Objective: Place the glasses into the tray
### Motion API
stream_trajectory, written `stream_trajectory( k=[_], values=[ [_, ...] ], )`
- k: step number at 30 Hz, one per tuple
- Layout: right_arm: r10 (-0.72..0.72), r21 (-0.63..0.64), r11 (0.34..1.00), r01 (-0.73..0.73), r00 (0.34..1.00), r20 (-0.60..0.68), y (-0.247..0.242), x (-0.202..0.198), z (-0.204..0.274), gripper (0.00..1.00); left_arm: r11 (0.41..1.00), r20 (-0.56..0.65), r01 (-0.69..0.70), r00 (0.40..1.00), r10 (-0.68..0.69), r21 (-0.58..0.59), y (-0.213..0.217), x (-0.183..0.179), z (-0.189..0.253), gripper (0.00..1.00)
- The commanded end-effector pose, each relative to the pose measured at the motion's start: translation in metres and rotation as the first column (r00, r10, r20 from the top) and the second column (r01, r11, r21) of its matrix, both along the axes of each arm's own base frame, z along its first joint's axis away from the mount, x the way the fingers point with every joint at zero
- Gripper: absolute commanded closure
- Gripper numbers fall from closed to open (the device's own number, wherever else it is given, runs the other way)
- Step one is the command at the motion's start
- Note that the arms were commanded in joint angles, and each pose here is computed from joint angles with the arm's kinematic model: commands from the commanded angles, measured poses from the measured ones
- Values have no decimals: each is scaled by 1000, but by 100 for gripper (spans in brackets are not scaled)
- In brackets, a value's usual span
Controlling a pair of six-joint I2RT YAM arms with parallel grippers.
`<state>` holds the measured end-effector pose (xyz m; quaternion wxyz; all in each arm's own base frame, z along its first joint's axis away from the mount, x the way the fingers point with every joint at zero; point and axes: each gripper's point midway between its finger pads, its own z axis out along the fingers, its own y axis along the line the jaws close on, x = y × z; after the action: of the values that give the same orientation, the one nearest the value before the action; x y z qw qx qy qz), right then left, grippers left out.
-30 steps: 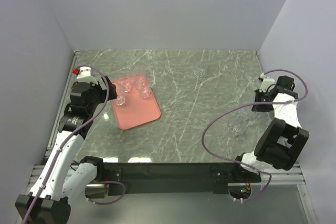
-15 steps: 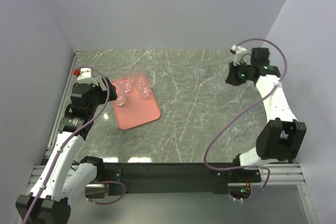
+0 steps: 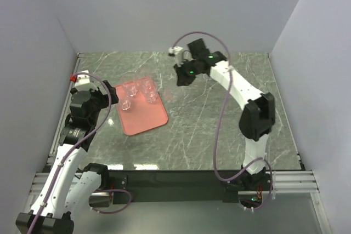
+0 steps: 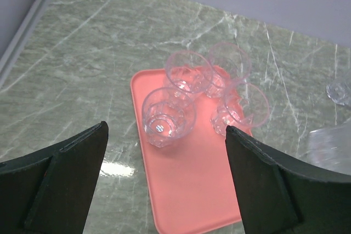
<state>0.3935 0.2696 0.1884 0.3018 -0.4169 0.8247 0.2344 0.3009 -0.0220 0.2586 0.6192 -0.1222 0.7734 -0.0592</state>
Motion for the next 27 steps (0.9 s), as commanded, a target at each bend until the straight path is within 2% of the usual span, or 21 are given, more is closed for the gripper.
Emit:
stream_trajectory(
  k=[1, 7, 18, 23, 27],
  values=[
    [42, 32, 999, -42, 999, 14, 47, 0, 15, 100, 999, 82, -41, 996, 40, 16, 9, -3, 18, 6],
    [103, -6, 995, -103, 995, 2, 111, -18, -11, 100, 993, 139, -116, 984, 114, 1, 23, -13, 30, 6],
    [59, -55, 997, -58, 998, 21, 177, -45, -45, 100, 956, 171, -288, 941, 293, -55, 52, -25, 38, 1],
    [32, -46, 999, -28, 996, 80, 207, -50, -46, 100, 936, 170, -345, 920, 352, -70, 61, -29, 38, 1],
    [8, -49, 999, -2, 992, 127, 223, -51, -46, 100, 937, 176, -341, 921, 349, -77, 60, -30, 40, 1]
  ],
)
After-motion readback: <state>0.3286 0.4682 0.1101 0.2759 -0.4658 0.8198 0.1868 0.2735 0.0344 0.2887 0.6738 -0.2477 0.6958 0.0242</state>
